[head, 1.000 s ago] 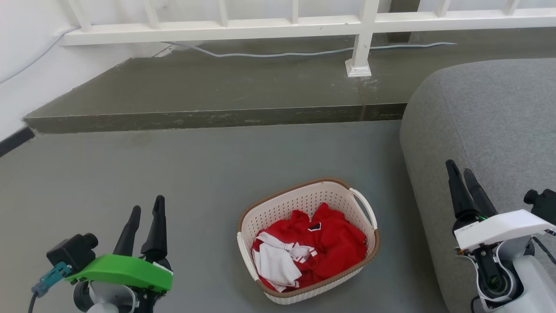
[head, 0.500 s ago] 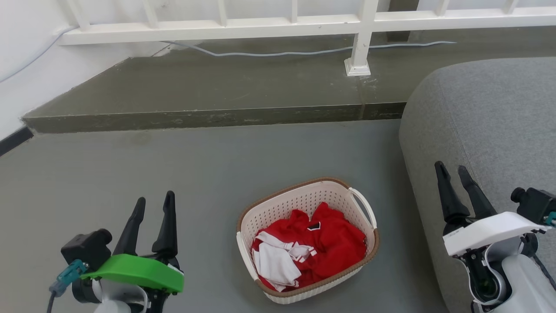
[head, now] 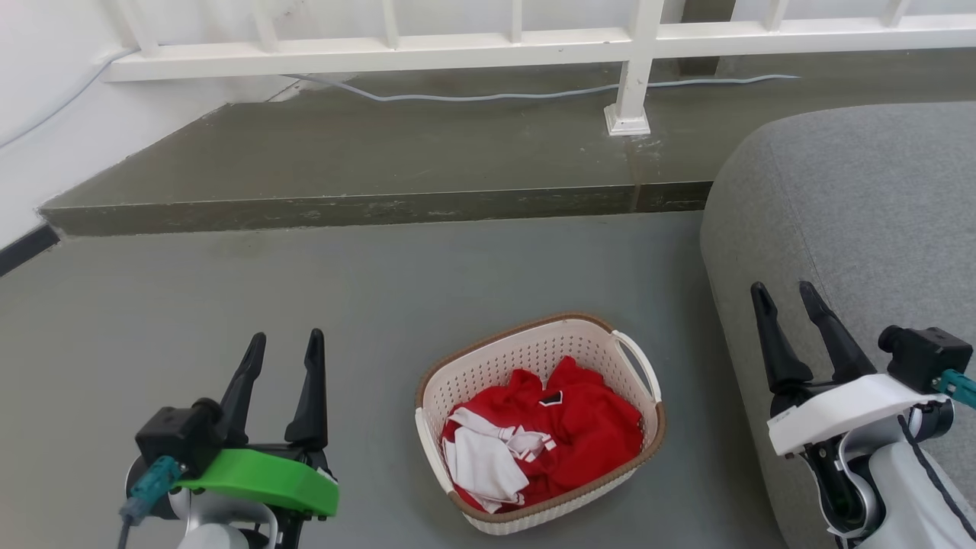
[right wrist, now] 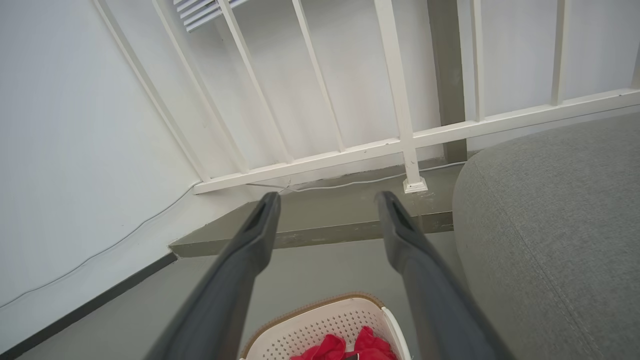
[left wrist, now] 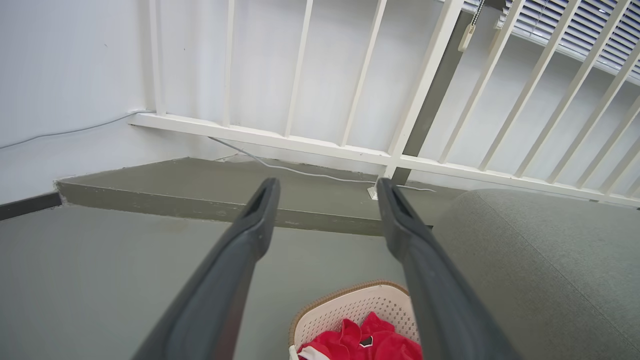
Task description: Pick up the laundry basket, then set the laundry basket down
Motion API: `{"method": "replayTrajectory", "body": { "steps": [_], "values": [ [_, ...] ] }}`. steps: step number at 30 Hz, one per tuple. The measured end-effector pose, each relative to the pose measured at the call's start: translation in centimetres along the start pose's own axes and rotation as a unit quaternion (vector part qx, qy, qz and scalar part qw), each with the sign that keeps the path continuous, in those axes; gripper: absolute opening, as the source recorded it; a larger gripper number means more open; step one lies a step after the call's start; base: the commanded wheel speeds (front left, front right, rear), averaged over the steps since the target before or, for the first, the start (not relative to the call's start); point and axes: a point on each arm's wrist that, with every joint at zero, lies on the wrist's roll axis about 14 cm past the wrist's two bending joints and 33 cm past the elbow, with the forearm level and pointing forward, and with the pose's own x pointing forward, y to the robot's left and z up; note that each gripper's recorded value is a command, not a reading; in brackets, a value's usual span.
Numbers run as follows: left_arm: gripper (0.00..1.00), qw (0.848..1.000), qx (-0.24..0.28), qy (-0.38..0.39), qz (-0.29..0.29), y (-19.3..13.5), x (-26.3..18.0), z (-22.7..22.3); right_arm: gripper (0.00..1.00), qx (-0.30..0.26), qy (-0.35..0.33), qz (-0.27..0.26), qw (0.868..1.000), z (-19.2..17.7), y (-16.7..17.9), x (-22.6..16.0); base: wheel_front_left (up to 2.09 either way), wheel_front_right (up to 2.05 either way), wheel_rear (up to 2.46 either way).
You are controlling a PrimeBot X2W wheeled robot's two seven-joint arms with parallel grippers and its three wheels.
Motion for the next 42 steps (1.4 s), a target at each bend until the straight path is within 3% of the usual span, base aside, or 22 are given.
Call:
{"method": "replayTrajectory", "body": {
  "steps": [9, 31, 42],
  "values": [
    [1.00, 0.998, 0.052, -0.016, -0.022, -1.0, 0.1, 0.6, 1.00, -0.051, -0.009, 0.019, 0.998, 0.2, 0.7, 0.1, 0.00, 0.00, 0.00],
    [1.00, 0.999, 0.040, -0.019, -0.019, -1.0, 0.4, 0.7, 1.00, -0.054, -0.002, 0.009, 0.999, -0.3, 0.1, 0.2, 0.00, 0.00, 0.00],
    [1.00, 0.999, 0.021, 0.019, -0.018, -1.1, 1.2, -2.1, 1.00, -0.050, 0.022, -0.008, 0.998, -1.8, -1.4, 0.7, 0.00, 0.00, 0.00]
  ]
}}
